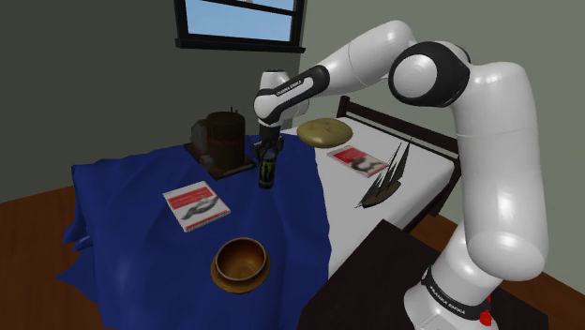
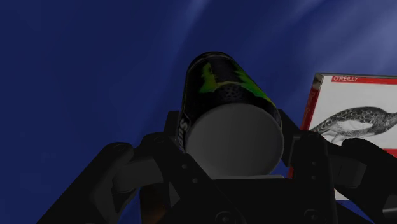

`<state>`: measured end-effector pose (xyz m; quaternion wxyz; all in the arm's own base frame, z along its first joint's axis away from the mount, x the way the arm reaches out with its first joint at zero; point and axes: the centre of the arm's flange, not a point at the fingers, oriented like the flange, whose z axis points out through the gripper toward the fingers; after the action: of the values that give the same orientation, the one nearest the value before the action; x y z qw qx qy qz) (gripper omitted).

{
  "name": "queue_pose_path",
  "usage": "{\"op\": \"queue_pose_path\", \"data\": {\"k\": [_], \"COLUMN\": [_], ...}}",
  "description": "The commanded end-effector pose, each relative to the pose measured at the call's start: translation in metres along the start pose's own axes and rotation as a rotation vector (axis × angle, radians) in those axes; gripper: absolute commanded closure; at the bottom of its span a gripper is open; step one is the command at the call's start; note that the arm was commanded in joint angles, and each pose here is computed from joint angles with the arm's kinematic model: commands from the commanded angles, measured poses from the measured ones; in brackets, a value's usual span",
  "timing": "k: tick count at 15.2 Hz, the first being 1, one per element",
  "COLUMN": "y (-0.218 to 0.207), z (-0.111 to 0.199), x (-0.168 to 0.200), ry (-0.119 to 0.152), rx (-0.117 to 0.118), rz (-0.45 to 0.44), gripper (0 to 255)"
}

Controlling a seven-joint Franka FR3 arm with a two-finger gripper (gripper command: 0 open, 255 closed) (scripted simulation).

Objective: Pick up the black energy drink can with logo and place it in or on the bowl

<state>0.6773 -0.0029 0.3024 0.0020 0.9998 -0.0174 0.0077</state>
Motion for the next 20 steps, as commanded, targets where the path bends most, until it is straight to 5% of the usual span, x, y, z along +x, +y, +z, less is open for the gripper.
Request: {"op": "queue_pose_path", "data": {"k": [1,17,20], "y": [0.0,0.0,-0.03], "z": [-0.012,-0.092,-0.097], "x": [0.0,0.001,-0.024], "ry": [0.0,0.0,0.0], "rx": [0.0,0.0,0.0], "rz": [0.0,0.0,0.0], "gripper": [255,255,255]}}
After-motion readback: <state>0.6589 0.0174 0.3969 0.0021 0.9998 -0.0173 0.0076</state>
